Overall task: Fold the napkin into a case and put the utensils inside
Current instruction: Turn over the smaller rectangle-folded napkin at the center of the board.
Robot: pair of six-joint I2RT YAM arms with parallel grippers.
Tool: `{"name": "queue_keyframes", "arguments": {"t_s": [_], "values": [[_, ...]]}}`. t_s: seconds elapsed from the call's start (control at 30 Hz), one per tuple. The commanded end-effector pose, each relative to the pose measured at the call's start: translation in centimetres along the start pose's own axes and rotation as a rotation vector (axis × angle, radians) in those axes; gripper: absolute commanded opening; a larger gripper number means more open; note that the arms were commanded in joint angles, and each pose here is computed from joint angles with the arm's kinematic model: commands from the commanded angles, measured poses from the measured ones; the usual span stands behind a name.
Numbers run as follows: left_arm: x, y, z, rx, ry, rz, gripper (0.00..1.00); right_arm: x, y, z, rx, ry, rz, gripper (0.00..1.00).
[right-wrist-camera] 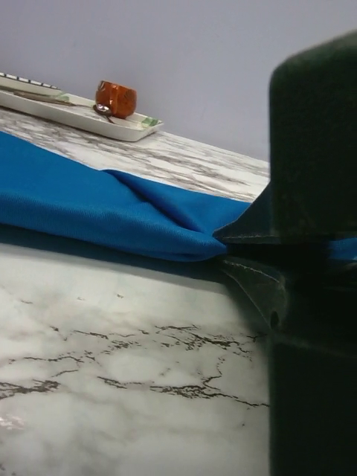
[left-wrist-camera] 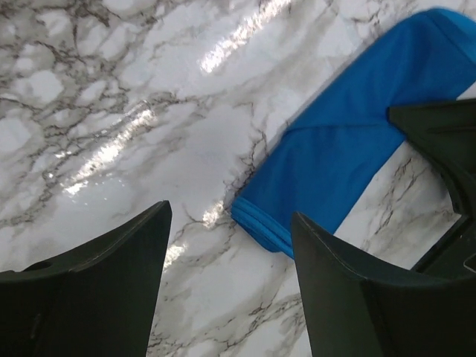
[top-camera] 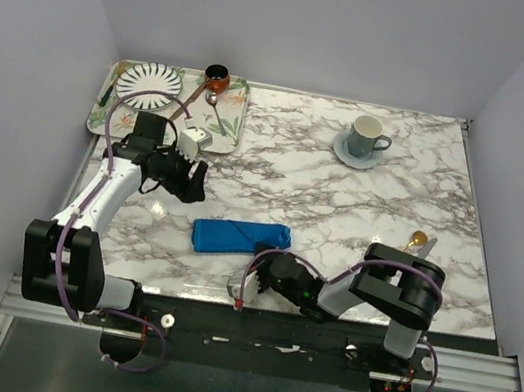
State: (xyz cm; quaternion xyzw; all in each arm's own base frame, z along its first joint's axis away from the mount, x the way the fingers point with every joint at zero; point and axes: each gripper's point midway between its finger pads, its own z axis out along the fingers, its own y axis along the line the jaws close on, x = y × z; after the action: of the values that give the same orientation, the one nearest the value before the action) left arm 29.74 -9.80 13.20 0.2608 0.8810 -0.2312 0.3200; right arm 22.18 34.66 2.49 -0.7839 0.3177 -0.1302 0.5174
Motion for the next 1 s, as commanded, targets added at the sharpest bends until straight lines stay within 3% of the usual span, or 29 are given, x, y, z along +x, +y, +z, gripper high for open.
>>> {"name": "queue_keyframes", "arguments": {"t_s": [0.0,0.07,0.27,0.3,0.37,0.43,0.57,0.7,0.87,0.93,0.97], "values": [[4.1,-1.3,0.2,0.079,0.122,0.081,0.76,1.0,0.4,-0.4,0.031,0.055,-0.009,0.42],[4.5,-1.3,0.2,0.089,0.142,0.1,0.77,0.9,0.1,-0.6,0.039,0.056,-0.004,0.61],[4.8,-2.0,-0.1,0.135,0.163,0.15,0.78,-0.7,-1.7,-1.9,-0.021,0.011,0.111,0.88],[4.9,-2.4,-0.1,0.147,0.165,0.164,0.78,-0.5,0.0,-2.3,-0.111,0.023,0.146,0.93],[5.6,-3.0,-0.3,0.167,0.177,0.211,0.77,-2.3,-1.4,-3.1,-0.148,-0.045,0.207,1.0],[6.1,-3.9,-0.5,0.185,0.182,0.264,0.74,-2.8,0.1,-4.6,-0.272,-0.047,0.3,1.0],[8.8,-5.7,-1.1,0.261,0.199,0.363,0.57,-4.4,-1.0,-7.5,-0.395,-0.107,0.56,1.0],[10.8,-6.8,-1.4,0.298,0.19,0.575,0.43,-1.4,-3.0,-10.7,-0.467,-0.074,0.833,1.0],[13.7,-9.6,-0.4,0.397,0.263,0.745,0.31,3.2,-6.0,-10.1,-0.472,-0.007,1.098,0.98],[14.6,-9.9,0.2,0.421,0.315,0.741,0.28,5.1,-5.1,-8.9,-0.517,0.065,1.235,0.96],[14.6,-10.0,0.6,0.423,0.326,0.74,0.27,5.1,-7.0,-8.1,-0.513,0.03,1.271,0.9]]}}
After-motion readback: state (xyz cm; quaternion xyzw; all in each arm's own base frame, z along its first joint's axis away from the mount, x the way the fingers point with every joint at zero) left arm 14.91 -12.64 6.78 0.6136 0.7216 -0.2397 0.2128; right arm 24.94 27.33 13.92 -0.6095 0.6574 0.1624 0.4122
